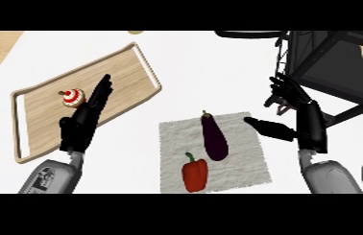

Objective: Pick the eggplant from the placemat and place it in the tiered shelf

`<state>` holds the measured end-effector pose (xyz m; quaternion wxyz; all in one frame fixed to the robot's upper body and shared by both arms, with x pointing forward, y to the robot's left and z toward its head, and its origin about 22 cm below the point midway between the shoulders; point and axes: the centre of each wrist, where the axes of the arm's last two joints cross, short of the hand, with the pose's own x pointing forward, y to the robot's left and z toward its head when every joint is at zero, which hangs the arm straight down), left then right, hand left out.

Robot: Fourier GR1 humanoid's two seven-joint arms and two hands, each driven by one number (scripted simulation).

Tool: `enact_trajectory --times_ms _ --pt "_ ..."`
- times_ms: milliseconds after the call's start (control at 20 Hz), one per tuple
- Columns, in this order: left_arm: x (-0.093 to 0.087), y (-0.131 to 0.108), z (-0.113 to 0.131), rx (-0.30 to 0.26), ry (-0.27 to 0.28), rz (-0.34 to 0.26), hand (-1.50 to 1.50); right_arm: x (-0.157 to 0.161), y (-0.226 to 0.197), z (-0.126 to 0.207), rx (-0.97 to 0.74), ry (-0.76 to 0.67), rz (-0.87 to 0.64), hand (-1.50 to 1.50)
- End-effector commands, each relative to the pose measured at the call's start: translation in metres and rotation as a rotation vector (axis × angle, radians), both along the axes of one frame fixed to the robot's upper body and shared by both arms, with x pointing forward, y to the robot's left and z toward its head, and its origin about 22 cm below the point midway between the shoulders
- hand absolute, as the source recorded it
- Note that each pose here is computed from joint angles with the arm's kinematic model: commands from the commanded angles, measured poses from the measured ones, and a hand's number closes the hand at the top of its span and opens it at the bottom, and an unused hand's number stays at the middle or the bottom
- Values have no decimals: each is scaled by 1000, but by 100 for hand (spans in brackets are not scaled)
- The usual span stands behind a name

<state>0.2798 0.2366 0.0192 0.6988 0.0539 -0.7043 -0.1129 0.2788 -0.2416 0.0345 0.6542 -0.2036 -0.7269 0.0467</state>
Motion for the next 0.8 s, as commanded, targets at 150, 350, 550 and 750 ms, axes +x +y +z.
enact_trajectory --times_ms 150,350,550,750 --pt "7 -11 1 -8 1 -17 0 11 19 48 -213 208 142 -150" --pt "2 -14 -4 -3 -13 -14 0 23 39 91 -289 294 166 -150" --pt "3 -10 -12 -6 -6 -12 0 21 76 119 -454 418 237 -150" --pt "2 -17 -7 -15 3 -31 0 29 93 133 -646 581 306 -150"
